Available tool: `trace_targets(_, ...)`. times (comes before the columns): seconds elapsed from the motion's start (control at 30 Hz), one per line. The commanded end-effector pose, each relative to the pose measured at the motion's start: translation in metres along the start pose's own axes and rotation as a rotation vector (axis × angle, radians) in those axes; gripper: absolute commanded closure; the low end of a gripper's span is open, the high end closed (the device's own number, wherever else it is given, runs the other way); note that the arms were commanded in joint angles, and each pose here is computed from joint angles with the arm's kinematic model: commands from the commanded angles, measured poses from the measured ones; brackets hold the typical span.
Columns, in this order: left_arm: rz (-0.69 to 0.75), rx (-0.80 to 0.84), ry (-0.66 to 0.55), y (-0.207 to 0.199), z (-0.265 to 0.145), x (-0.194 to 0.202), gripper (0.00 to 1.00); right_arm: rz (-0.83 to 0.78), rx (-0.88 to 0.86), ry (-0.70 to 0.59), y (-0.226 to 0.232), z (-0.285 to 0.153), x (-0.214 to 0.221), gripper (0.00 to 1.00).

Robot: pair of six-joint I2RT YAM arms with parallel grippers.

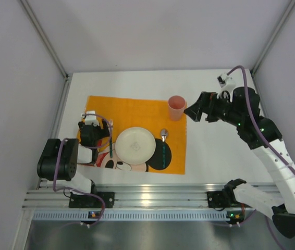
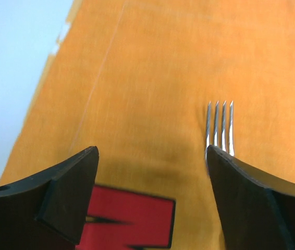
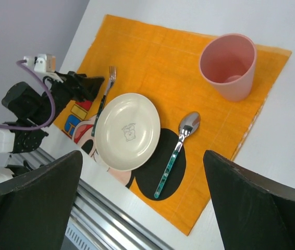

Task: Set the dinner table for one person

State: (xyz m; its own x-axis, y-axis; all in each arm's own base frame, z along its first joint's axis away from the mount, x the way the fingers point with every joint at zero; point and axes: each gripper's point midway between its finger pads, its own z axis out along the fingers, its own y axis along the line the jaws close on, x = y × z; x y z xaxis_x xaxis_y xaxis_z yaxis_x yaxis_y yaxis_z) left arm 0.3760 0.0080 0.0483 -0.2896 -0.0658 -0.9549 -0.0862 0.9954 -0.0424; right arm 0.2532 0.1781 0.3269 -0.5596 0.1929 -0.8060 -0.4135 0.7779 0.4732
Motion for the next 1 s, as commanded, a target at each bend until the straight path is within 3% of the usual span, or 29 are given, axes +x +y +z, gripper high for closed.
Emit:
trace_targets(0.0, -0.033, 0.001, -0.195, 0.003, 0.002, -0.051, 0.09, -0.003, 0.025, -0.037, -0.009, 0.008, -0.003, 0.00)
trace_targets(0.03, -0.030, -0.010, -0.133, 0.003, 0.005, -0.036, 0.08, 0.036, 0.061, -0.023, -0.019, 0.014, 0.006, 0.00)
trace_targets(0.13, 0.010, -0.019, -0.168, -0.002, 0.004, -0.040, 0.02, 0.150, 0.240, -0.026, -0.059, 0.025, 0.028, 0.00)
trace_targets(0.3, 0.009, -0.018, -0.161, -0.003, 0.004, -0.039, 0.02, 0.117, 0.385, -0.004, -0.102, 0.035, 0.059, 0.00)
trace_targets(0.5, 0.010, -0.018, -0.159, -0.003, 0.004, -0.039, 0.02, 0.032, 0.418, 0.126, -0.124, 0.045, 0.099, 0.00)
trace_targets(0.63, 0.010, -0.018, -0.159, -0.003, 0.004, -0.039, 0.02, 0.055, 0.386, 0.176, -0.124, 0.048, 0.119, 0.00)
trace_targets(0.97, 0.010, -0.017, -0.159, -0.003, 0.004, -0.039, 0.02, 0.053, 0.377, 0.013, -0.120, 0.022, 0.104, 0.00)
